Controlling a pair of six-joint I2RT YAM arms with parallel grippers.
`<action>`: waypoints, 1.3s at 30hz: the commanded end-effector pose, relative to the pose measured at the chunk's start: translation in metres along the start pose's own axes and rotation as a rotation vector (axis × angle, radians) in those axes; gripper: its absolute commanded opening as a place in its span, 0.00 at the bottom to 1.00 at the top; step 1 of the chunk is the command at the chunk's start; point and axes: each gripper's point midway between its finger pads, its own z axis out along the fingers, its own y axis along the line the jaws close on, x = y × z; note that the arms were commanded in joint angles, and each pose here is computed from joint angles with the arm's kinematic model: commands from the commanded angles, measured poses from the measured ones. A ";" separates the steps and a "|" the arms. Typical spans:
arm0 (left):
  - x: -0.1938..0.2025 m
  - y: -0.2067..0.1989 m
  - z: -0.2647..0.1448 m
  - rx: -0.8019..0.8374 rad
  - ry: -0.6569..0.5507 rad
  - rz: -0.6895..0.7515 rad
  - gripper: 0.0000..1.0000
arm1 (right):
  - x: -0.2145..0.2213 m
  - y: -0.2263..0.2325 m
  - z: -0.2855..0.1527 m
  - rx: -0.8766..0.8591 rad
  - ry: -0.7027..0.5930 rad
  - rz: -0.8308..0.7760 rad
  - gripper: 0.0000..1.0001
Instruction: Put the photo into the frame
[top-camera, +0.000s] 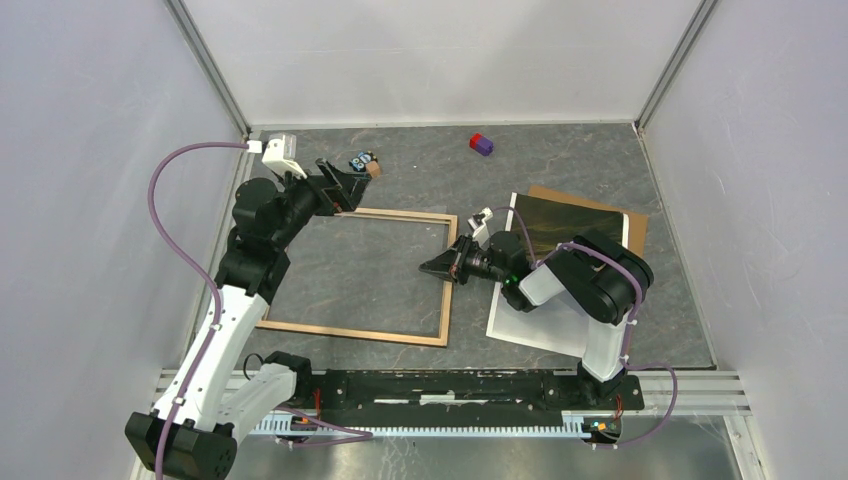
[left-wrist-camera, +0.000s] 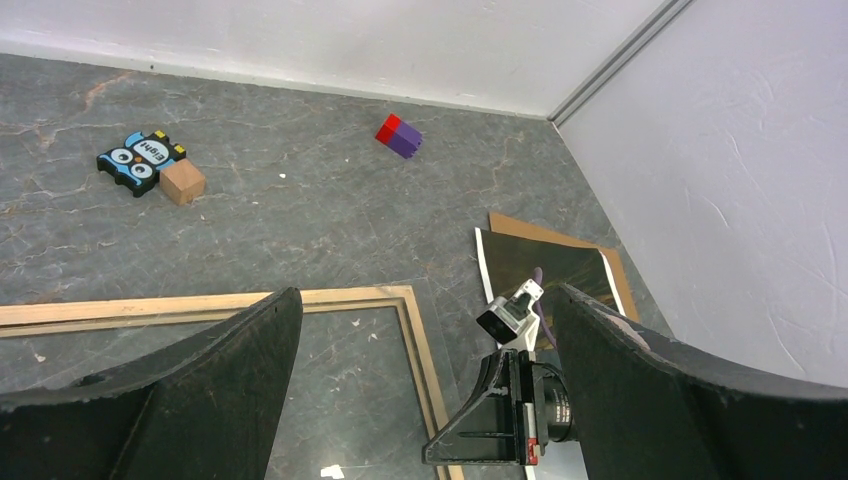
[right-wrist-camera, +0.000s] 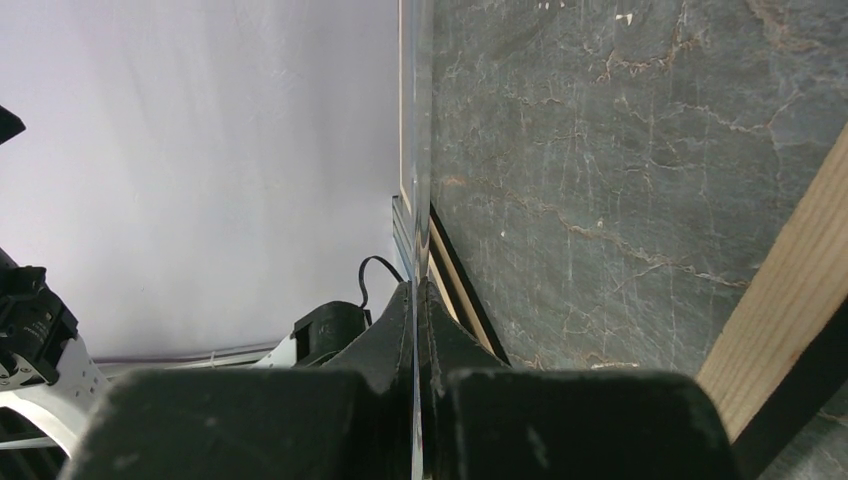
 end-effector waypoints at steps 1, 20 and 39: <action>-0.006 -0.008 0.001 0.039 -0.020 -0.029 1.00 | -0.007 0.005 0.000 -0.026 -0.018 -0.047 0.00; -0.006 -0.009 0.002 0.043 -0.020 -0.034 1.00 | -0.003 0.003 -0.002 -0.030 0.010 -0.045 0.00; -0.004 -0.009 0.002 0.043 -0.016 -0.034 1.00 | -0.015 -0.011 0.011 -0.011 -0.011 -0.117 0.00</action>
